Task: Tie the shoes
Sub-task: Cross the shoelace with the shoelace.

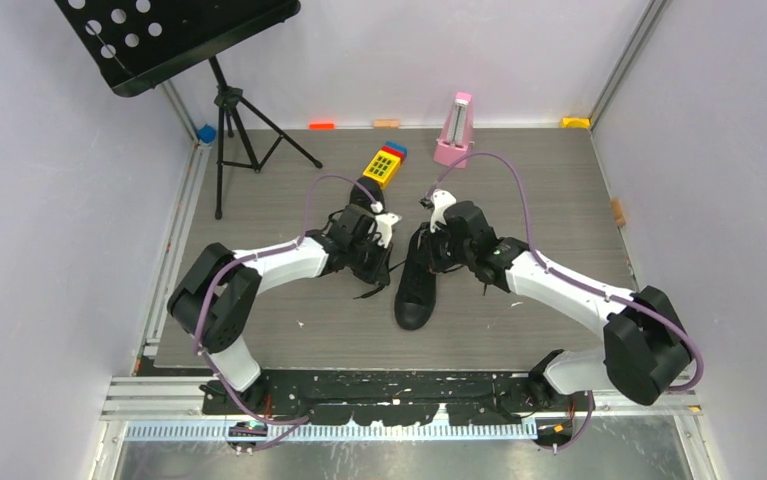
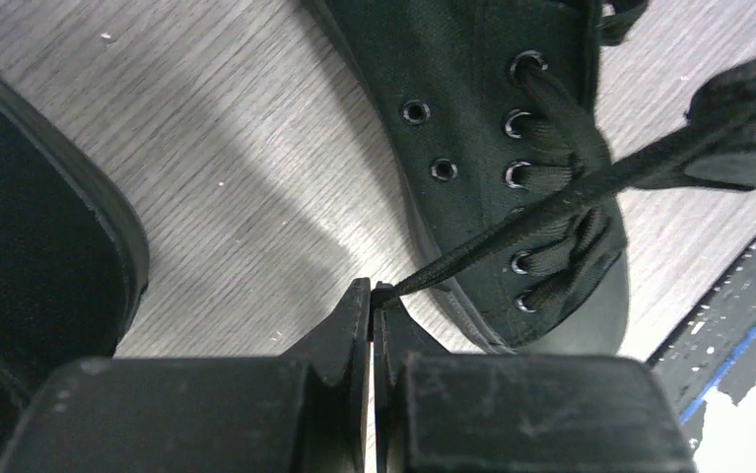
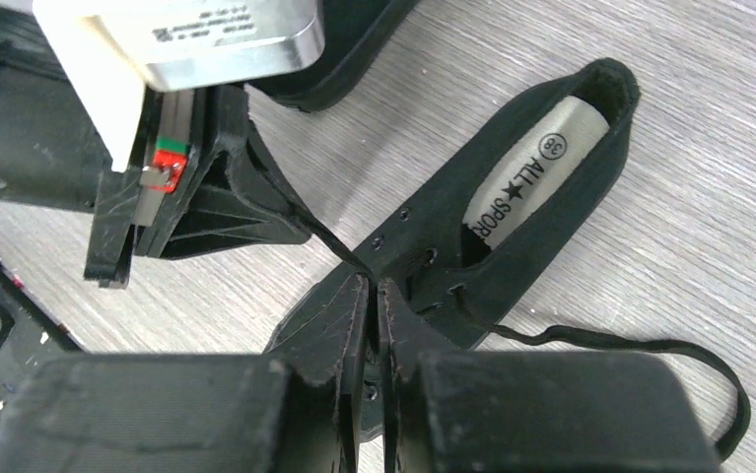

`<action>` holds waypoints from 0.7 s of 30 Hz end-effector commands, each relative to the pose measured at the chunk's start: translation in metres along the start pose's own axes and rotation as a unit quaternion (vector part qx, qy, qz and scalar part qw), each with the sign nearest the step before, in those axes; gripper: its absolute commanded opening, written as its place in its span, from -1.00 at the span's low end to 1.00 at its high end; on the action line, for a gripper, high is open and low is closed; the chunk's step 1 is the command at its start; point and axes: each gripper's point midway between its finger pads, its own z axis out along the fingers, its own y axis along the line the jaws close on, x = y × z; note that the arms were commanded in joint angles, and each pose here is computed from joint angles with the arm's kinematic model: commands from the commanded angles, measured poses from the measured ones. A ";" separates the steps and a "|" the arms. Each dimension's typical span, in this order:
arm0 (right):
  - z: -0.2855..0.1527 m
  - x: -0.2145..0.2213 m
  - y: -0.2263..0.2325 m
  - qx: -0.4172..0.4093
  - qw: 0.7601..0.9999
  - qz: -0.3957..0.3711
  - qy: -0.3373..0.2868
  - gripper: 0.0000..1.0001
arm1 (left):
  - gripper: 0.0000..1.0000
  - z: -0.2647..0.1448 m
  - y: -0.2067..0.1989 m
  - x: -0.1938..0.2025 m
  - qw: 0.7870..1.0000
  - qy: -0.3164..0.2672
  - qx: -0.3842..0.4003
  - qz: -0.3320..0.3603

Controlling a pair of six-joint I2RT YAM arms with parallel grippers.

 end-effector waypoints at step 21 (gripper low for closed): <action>0.020 -0.038 0.007 -0.025 0.999 0.019 -0.011 -0.99 | -1.00 -0.030 0.037 -0.019 0.993 -0.026 -0.115 -0.011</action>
